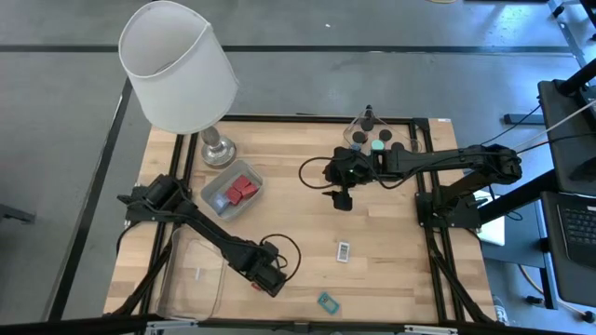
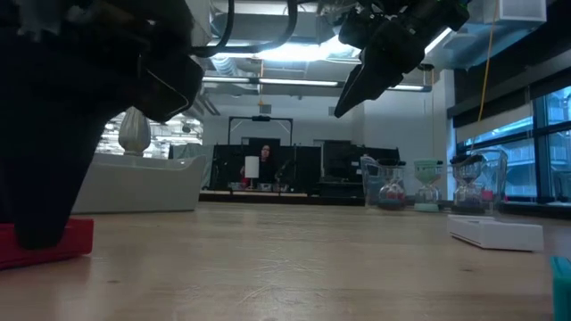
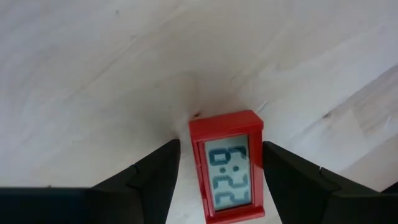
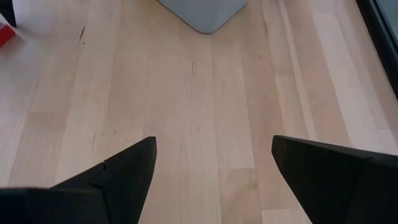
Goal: Pick & Place Office items
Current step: Put the red digital timer into the bottom transparent bin
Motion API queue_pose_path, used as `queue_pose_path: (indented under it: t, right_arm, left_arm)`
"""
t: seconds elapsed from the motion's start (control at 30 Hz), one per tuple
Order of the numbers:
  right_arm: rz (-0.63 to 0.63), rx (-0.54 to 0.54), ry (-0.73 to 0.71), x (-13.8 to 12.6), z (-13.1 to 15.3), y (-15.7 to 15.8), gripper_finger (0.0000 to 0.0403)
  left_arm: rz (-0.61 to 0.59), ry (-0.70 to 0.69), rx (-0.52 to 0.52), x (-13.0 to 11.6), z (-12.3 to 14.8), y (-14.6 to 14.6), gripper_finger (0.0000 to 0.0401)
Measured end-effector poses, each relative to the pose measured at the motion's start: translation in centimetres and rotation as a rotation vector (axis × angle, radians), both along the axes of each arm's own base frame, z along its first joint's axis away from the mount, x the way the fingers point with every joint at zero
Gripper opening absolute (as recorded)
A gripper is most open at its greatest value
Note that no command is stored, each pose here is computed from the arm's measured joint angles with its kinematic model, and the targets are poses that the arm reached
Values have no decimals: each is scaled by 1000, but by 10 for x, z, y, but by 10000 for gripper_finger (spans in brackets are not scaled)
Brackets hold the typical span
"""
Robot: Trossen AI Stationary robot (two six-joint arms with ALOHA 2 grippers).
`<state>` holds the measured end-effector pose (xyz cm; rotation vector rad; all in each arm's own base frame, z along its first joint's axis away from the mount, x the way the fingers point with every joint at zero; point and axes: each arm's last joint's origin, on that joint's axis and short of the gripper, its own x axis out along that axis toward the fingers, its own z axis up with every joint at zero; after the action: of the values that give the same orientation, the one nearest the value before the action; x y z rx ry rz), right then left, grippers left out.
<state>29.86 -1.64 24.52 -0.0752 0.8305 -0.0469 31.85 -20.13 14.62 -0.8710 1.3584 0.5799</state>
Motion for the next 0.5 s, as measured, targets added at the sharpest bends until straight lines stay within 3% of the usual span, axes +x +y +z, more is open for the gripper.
queue_pose_path:
  t: [0.5]
  right_arm:
    - [1, 0, -1, 0, 0, 0, 322]
  left_arm:
    - [-189, 4, 44, -2, -2, 1, 150]
